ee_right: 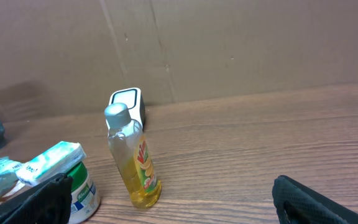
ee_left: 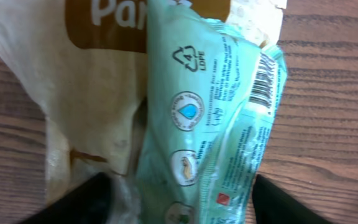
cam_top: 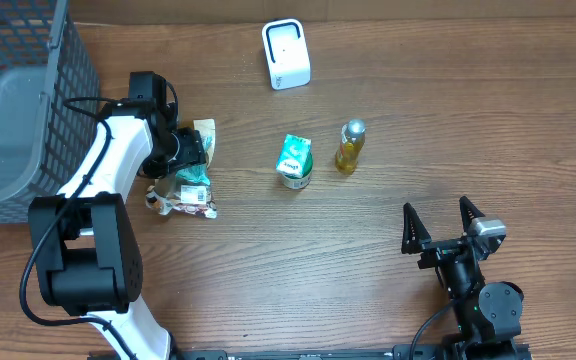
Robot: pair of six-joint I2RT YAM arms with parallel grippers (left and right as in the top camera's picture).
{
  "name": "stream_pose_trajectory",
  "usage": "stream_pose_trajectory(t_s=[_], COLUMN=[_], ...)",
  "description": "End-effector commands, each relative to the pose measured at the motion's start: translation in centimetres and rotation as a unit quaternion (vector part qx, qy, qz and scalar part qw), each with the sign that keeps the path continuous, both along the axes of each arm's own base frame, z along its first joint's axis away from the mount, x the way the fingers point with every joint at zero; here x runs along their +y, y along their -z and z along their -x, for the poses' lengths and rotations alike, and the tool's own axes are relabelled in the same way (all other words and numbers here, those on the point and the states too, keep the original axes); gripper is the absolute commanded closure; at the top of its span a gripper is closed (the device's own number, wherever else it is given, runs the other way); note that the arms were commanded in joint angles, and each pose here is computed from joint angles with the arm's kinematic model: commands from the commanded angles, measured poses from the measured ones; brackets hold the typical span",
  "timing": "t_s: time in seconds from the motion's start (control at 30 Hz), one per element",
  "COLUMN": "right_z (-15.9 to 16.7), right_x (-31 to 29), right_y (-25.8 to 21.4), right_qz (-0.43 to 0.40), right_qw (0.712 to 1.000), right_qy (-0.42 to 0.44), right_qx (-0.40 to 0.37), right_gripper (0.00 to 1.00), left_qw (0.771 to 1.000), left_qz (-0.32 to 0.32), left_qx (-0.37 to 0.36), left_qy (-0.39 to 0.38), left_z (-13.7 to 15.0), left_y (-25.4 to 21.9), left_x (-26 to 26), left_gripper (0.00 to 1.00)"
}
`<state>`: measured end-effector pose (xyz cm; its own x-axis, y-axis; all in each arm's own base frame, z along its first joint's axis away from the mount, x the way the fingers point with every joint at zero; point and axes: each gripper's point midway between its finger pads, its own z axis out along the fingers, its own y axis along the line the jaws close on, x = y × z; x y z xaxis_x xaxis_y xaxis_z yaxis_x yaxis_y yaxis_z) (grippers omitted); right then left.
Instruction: Scan the item barcode
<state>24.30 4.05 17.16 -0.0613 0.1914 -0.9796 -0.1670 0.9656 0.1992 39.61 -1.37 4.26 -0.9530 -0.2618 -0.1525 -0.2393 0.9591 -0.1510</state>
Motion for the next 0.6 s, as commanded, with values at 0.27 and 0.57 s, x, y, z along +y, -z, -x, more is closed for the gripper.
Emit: stream_pose_trajectory(t_s=[0.27,0.57], right_z=[0.0,0.0], right_x=[-0.2,-0.2], right_y=[0.2,0.2], right_qz=[0.003,0.003], right_qw=[1.000,1.000], right_qy=[0.005,0.005], right_qx=[-0.002,-0.002], right_gripper=[0.00,0.00], left_qw=[1.000,0.998], left_qz=[0.009,0.010], left_qx=[-0.017,-0.057], left_qy=[0.005,0.005], left_z=[-1.0,-3.5], left_y=[-0.7,-4.7], left_x=[-0.3,-0.3], left_gripper=[0.66,0.94])
